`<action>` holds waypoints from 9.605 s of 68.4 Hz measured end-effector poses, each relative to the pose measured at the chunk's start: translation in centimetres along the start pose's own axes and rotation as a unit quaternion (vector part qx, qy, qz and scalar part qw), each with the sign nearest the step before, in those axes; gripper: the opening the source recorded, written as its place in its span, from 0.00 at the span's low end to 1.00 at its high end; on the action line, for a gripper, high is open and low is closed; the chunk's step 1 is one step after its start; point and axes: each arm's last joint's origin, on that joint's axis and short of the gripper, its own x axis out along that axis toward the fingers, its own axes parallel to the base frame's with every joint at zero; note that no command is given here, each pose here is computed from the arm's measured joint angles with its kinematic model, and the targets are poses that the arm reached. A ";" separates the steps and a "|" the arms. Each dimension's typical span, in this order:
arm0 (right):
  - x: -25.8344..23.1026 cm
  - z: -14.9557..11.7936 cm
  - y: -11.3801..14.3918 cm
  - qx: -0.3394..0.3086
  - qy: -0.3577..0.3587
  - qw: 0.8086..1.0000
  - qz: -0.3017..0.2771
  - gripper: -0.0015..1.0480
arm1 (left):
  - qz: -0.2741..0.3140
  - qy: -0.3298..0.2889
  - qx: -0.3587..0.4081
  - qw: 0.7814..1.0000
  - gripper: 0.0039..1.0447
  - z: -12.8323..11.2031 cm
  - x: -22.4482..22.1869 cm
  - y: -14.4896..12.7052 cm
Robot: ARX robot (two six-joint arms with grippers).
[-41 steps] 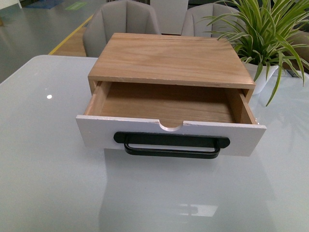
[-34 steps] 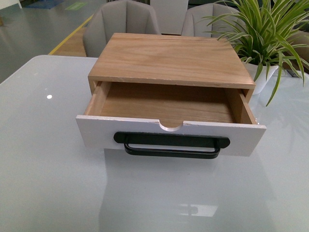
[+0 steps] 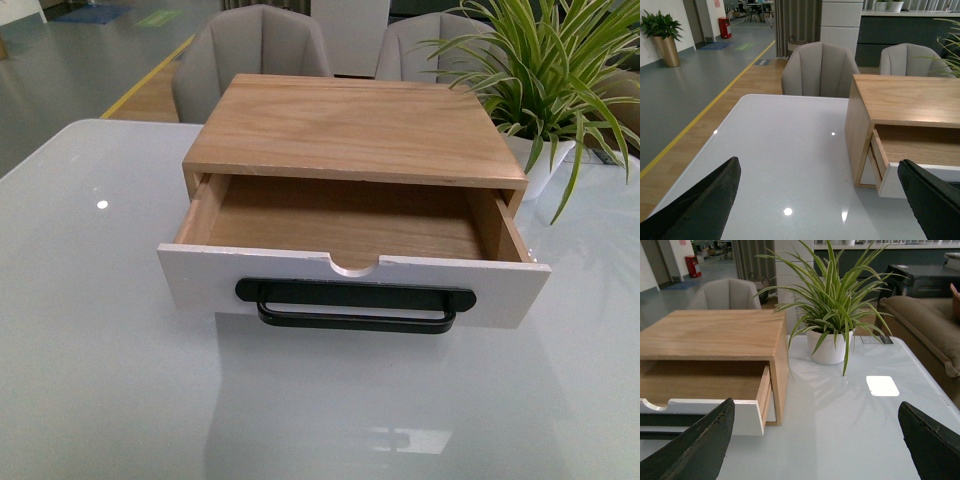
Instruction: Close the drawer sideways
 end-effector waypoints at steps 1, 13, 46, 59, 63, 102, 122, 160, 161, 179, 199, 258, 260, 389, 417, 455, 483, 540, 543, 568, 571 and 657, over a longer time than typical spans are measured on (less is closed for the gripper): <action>0.0 0.0 0.0 0.000 0.000 1.000 0.000 0.91 | 0.000 0.000 0.000 1.000 0.92 0.0 0.0 0.0; 1.8 -0.8 -0.1 -0.091 0.107 0.982 0.126 0.91 | -0.038 0.163 -0.017 0.986 0.92 -0.1 1.0 -0.7; 11.0 -2.9 1.8 -0.364 0.161 0.872 0.286 0.91 | -0.317 0.132 0.220 0.913 0.92 -2.4 10.0 -8.5; 12.2 -4.2 3.5 -0.438 0.154 0.818 0.340 0.91 | -0.377 0.112 0.279 0.876 0.92 -3.7 11.4 -10.8; 12.6 -4.7 4.1 -0.445 0.156 0.806 0.358 0.91 | -0.389 0.108 0.287 0.869 0.92 -4.0 11.9 -11.4; 14.7 -6.6 8.9 -0.468 0.135 0.747 0.453 0.91 | -0.445 0.122 0.292 0.838 0.92 -6.9 15.3 -14.6; 15.8 -7.7 9.8 -0.473 0.138 0.733 0.469 0.91 | -0.453 0.124 0.287 0.835 0.92 -7.3 16.7 -15.1; 17.2 -8.3 10.5 -0.473 0.138 0.730 0.473 0.91 | -0.485 0.136 0.284 0.816 0.92 -8.6 18.2 -15.8; 17.2 -8.3 10.6 -0.473 0.138 0.730 0.474 0.91 | -0.486 0.136 0.285 0.815 0.92 -8.7 18.2 -15.8; 17.5 -8.5 10.9 -0.473 0.138 0.728 0.477 0.91 | -0.488 0.143 0.290 0.811 0.92 -9.2 18.9 -16.0; 17.6 -8.7 11.1 -0.472 0.140 0.726 0.480 0.91 | -0.491 0.155 0.294 0.805 0.92 -9.8 19.7 -16.0; 18.8 -10.2 11.6 -0.484 0.148 0.710 0.490 0.91 | -0.509 0.186 0.324 0.775 0.92 -11.0 20.7 -16.7; 18.8 -10.2 11.7 -0.485 0.147 0.708 0.491 0.91 | -0.511 0.188 0.324 0.773 0.92 -11.0 20.7 -16.7; 21.7 -10.2 11.2 -0.523 0.137 0.745 0.390 0.91 | -0.475 0.158 0.321 0.804 0.92 -10.1 23.3 -17.8; 22.8 -10.6 10.6 -0.520 0.134 0.755 0.377 0.91 | -0.466 0.155 0.327 0.807 0.92 -10.5 24.4 -18.3; 26.0 -10.8 10.5 -0.537 0.113 0.757 0.355 0.91 | -0.440 0.168 0.317 0.823 0.92 -10.9 27.9 -19.8; 27.8 -11.3 10.5 -0.538 0.103 0.771 0.325 0.91 | -0.397 0.163 0.322 0.844 0.92 -10.8 29.3 -20.2; 19.0 -3.3 5.7 -0.330 0.091 0.908 0.242 0.91 | -0.302 0.128 0.161 0.931 0.92 -1.1 22.7 -13.4; 17.8 -2.4 5.0 -0.304 0.087 0.921 0.226 0.91 | -0.290 0.124 0.138 0.939 0.92 -0.1 21.5 -12.3; 11.1 -1.2 1.5 -0.056 0.023 0.998 0.001 0.60 | -0.076 0.024 -0.001 0.997 0.79 5.0 11.4 -5.1; 10.3 -0.9 1.4 -0.032 0.014 0.999 0.006 0.50 | -0.013 0.006 -0.004 1.000 0.68 4.6 10.6 -4.3; 1.6 0.3 0.0 0.000 -0.003 1.000 0.001 0.02 | -0.001 -0.002 0.000 1.000 0.01 0.3 1.6 0.0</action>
